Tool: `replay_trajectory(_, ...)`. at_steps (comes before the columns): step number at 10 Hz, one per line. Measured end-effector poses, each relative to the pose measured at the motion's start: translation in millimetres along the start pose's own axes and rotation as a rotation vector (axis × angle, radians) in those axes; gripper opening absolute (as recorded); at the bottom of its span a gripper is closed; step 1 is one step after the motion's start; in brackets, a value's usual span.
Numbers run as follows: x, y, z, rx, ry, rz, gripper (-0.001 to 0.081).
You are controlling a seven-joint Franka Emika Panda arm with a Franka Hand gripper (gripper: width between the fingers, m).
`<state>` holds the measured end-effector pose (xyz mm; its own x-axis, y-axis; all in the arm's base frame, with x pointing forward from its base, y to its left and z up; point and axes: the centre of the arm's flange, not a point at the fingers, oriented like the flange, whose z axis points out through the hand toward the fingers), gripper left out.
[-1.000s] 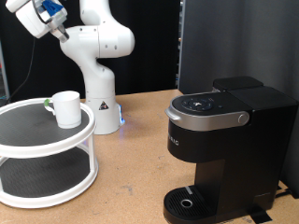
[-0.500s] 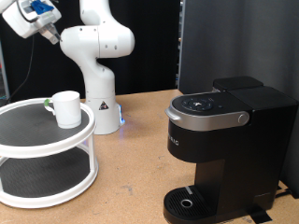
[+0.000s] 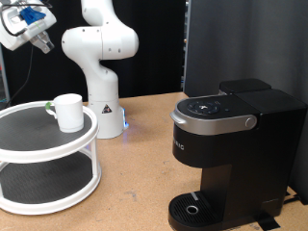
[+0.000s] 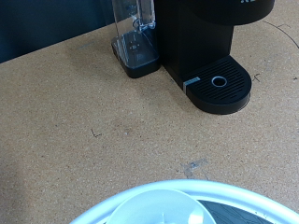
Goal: Make a cup of coffee with the keurig machine
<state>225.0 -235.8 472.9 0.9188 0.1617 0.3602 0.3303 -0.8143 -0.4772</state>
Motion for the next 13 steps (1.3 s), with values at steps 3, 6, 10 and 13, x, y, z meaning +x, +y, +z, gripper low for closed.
replay_trajectory(3,-2,1,-2,0.002,0.017,-0.007,0.0004)
replay_trajectory(6,-9,9,-9,0.005,0.041,-0.009,0.0004)
replay_trajectory(10,-11,13,-11,-0.001,0.044,-0.012,0.0004)
replay_trajectory(13,-12,14,-7,0.006,0.031,-0.017,0.0004)
